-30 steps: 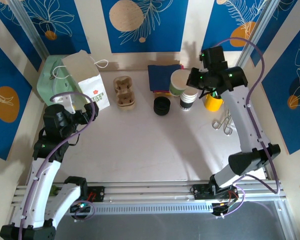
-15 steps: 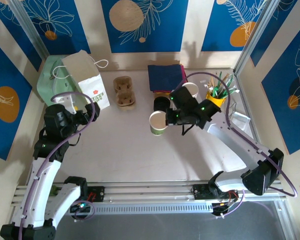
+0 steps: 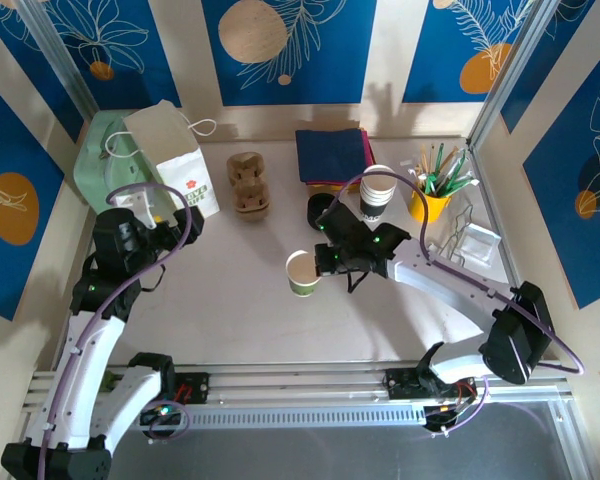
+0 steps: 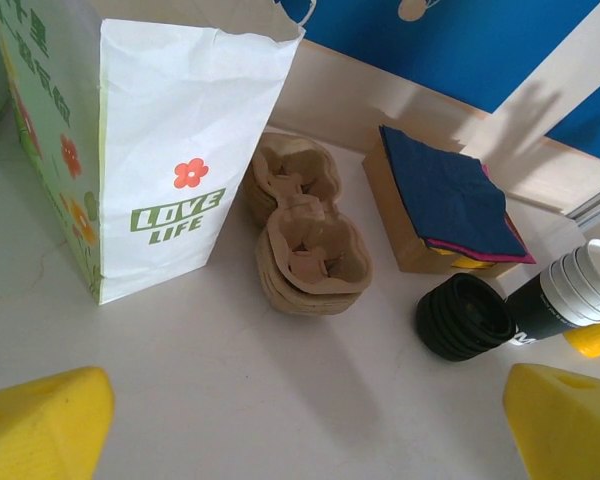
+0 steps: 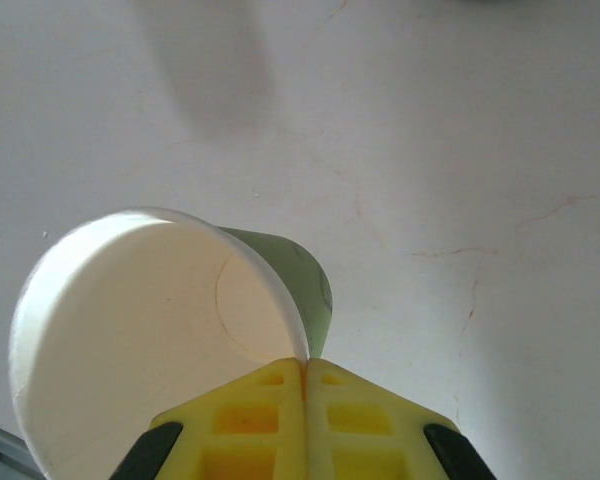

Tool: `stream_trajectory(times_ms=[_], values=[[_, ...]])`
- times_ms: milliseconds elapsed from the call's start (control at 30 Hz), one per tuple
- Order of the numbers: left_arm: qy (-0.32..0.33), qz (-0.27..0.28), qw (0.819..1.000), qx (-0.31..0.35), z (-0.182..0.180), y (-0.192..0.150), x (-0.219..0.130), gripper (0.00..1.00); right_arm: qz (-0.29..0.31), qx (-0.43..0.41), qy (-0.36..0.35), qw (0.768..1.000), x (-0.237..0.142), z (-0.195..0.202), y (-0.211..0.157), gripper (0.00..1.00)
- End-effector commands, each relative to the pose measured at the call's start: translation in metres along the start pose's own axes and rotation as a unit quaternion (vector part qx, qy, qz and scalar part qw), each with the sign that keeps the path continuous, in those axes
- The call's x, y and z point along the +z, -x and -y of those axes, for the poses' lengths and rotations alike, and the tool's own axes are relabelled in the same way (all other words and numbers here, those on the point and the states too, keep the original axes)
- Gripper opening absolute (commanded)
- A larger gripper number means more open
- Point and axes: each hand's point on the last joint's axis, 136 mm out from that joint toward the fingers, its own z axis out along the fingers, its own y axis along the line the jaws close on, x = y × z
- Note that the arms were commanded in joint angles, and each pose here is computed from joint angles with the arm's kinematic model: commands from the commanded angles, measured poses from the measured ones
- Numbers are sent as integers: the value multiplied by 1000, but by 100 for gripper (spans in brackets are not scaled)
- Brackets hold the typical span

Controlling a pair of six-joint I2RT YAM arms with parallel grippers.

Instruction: Pack the takeout coffee

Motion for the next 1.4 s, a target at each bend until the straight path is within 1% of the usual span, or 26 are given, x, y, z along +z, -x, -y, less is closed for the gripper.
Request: stream_trajectory(times_ms=[0,367,633,867,1000,1133,1267,1300,1367], values=[[-14,5,1000,-6,4,1,1,99,3,4,2,1000,9,-2,1,0],[-12,3,1000,-8,3,-1,3,99,-20,3,-5,1000,28,0,-10,1],[-11,2,1000,-9,2,-3,4,99,-28,1,-11,1000,34,0,-14,2],[-12,1,1000,-11,1,-3,5,99,-34,1,-14,999,34,-1,-16,13],[-14,1,1000,-11,3,-2,4,99,-35,3,-8,999,27,-6,-11,23],[-25,-3,1000,-11,8,0,4,99,-35,3,-6,999,12,-13,-3,34],[-52,-16,998,-14,19,0,7,99,-15,0,1,1000,-8,-15,10,44],[-67,-20,997,-14,24,-1,9,98,-7,-1,4,1000,-14,-16,15,47],[-99,-25,995,-18,34,-1,14,95,9,-1,9,1000,-24,-13,23,49]])
